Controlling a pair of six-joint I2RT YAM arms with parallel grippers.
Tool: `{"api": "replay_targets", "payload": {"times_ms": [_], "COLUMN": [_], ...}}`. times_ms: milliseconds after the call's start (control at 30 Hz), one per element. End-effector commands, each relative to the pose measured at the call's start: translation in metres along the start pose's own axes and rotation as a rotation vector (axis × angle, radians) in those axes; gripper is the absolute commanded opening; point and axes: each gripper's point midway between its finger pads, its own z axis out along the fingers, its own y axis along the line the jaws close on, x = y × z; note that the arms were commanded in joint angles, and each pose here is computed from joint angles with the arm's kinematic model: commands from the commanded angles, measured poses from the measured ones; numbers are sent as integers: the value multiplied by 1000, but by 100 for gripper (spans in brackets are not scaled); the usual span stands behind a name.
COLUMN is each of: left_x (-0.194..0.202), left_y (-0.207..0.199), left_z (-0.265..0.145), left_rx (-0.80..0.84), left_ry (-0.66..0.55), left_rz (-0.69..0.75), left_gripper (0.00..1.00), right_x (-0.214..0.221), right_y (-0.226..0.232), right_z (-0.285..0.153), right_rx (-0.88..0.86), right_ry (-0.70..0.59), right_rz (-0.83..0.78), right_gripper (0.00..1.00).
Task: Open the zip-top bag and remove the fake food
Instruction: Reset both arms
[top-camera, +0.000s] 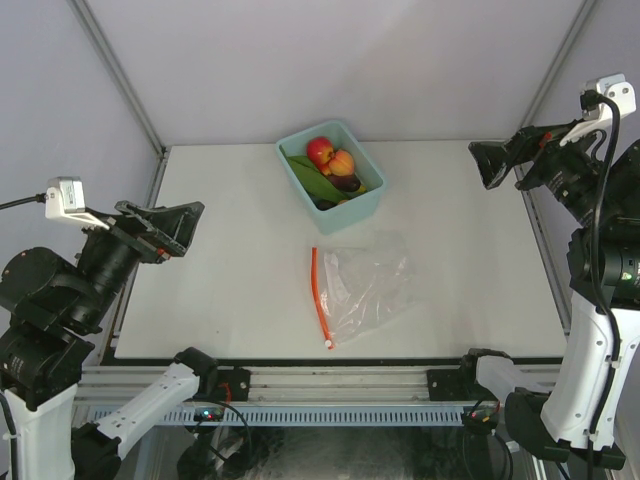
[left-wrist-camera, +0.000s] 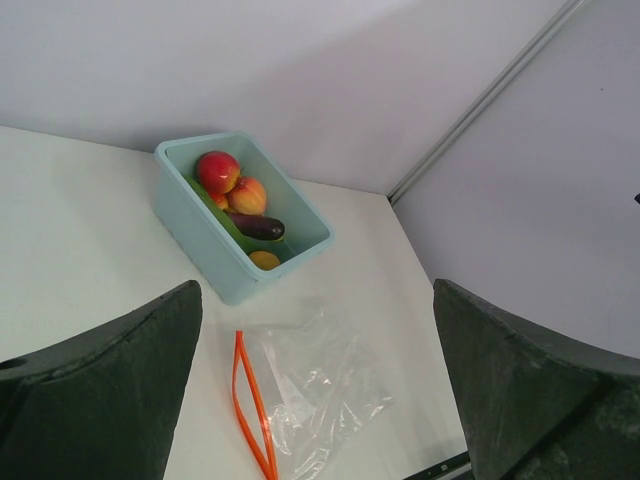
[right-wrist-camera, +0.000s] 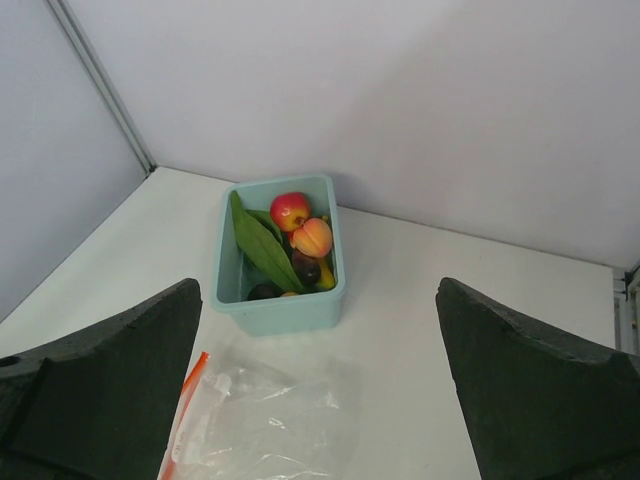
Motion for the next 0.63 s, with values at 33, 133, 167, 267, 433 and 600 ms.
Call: {"api": "replay_targets", "payload": {"times_ms": [33, 133, 167, 267, 433, 600], "left_x": [-4, -4, -4, -4, -3, -3], "left_y": [-6, -6, -6, -6, -7, -6], "left_z": [7, 7, 7, 7, 8, 9], "left_rx": [32, 32, 32, 31, 33, 29], "left_ry": [-17, -15, -16, -16, -13, -14], "left_rz": [23, 23, 23, 23, 24, 26], "left_gripper": [100, 100, 100, 100, 100, 100], "right_x": [-11, -11, -11, -11, -11, -10], "right_y": [-1, 0, 0, 0, -1, 0], "right_z": [-1, -1, -1, -1, -1, 0], "right_rx": [5, 3, 3, 3, 6, -1], "right_ry": [-40, -40, -41, -39, -40, -37], "right_rz": [-31, -31, -30, -28, -26, -25], "right_gripper": [100, 100, 100, 100, 100, 100]}}
